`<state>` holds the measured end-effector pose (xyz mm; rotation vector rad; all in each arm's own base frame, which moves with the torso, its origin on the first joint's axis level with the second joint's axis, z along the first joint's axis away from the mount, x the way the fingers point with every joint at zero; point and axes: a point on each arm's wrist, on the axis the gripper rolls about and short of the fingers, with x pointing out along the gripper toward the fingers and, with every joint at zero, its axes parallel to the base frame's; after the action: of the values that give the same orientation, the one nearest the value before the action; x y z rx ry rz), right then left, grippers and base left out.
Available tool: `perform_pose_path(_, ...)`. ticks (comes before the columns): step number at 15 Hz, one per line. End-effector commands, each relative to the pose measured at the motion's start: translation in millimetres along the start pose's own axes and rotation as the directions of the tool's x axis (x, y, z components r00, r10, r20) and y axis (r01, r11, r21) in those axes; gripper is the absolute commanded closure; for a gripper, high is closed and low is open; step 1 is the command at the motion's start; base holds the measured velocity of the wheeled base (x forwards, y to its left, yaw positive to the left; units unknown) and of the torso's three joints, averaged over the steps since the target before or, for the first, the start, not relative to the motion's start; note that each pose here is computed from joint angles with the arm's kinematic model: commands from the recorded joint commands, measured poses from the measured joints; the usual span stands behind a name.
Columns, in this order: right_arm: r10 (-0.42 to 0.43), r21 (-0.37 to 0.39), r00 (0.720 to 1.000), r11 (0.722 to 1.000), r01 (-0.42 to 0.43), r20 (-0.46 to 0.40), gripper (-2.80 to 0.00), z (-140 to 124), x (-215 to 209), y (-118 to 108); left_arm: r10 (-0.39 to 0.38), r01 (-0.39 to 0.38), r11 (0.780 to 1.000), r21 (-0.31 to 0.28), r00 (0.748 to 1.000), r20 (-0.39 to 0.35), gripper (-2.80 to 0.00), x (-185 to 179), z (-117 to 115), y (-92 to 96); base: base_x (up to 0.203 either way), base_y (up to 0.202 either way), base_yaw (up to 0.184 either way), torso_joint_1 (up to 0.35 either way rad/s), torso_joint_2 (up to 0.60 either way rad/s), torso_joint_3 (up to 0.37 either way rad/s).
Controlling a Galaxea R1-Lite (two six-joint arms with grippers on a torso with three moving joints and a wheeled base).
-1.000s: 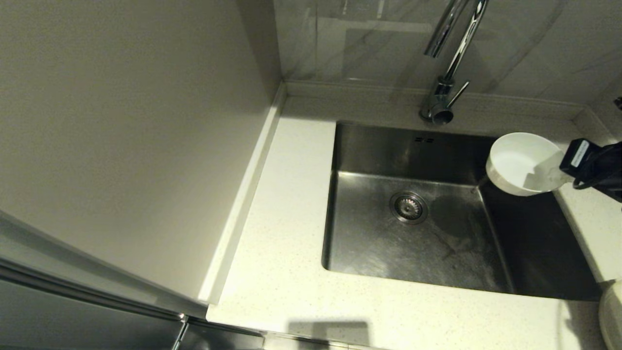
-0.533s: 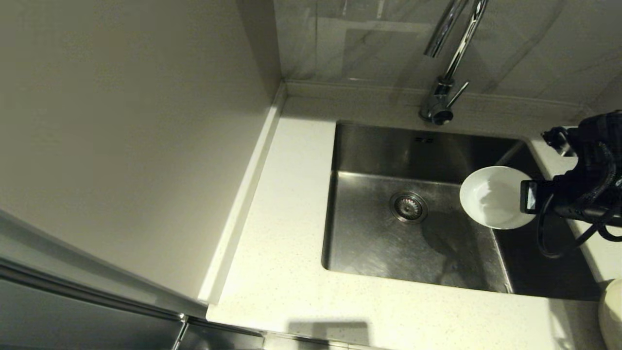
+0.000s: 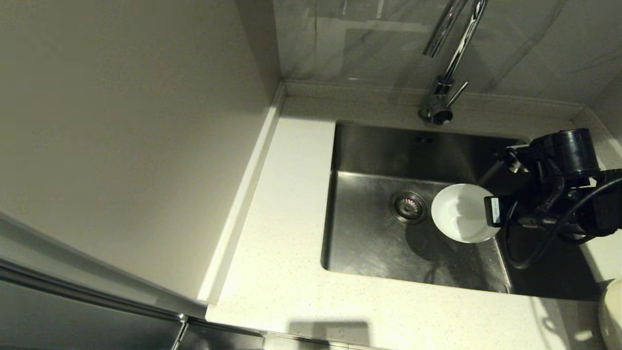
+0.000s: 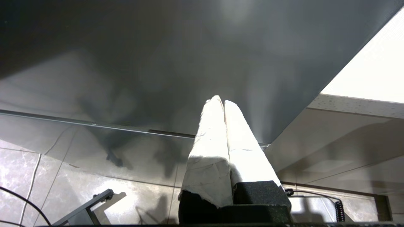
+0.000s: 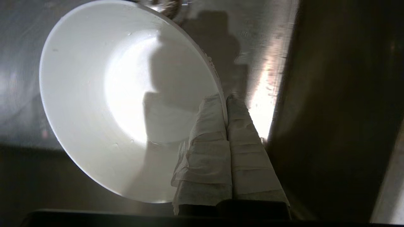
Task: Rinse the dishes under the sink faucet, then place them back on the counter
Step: Put a bowl into the sink
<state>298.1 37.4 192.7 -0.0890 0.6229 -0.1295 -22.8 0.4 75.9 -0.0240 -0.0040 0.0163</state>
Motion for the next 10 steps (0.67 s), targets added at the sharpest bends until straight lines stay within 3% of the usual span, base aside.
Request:
perform_pose_path(1, 0.035, -0.03, 0.999, 0.999, -0.035, -0.005, 0.0, 2.7, -1.3, 14.7, 0.0, 0.0, 1.0, -0.001, 1.0, 0.004, 0.0, -0.2, 0.0, 0.0, 0.0, 0.0, 0.0, 0.0, 0.0, 0.0)
perform_pose_path(4, 0.023, -0.045, 0.998, 0.999, -0.026, -0.064, 0.0, -1.4, 44.0, 33.1, 0.0, 0.0, 1.0, -0.001, 1.0, 0.004, 0.0, -0.2, 0.0, 0.0, 0.0, 0.0, 0.0, 0.0, 0.0, 0.0)
perform_pose_path(8, -0.024, -0.063, 0.998, 0.998, 0.021, -0.05, 0.0, 10.1, 115.2, 69.0, 0.0, 0.0, 1.0, -0.001, 1.0, 0.004, 0.0, -0.2, 0.0, 0.0, 0.0, 0.0, 0.0, 0.0, 0.0, 0.0)
perform_pose_path(10, -0.088, -0.152, 0.991, 0.986, 0.073, -0.099, 0.0, 3.3, 133.7, 81.3, 0.0, 0.0, 1.0, -0.001, 1.0, 0.004, 0.0, -0.2, 0.0, 0.0, 0.0, 0.0, 0.0, 0.0, 0.0, 0.0)
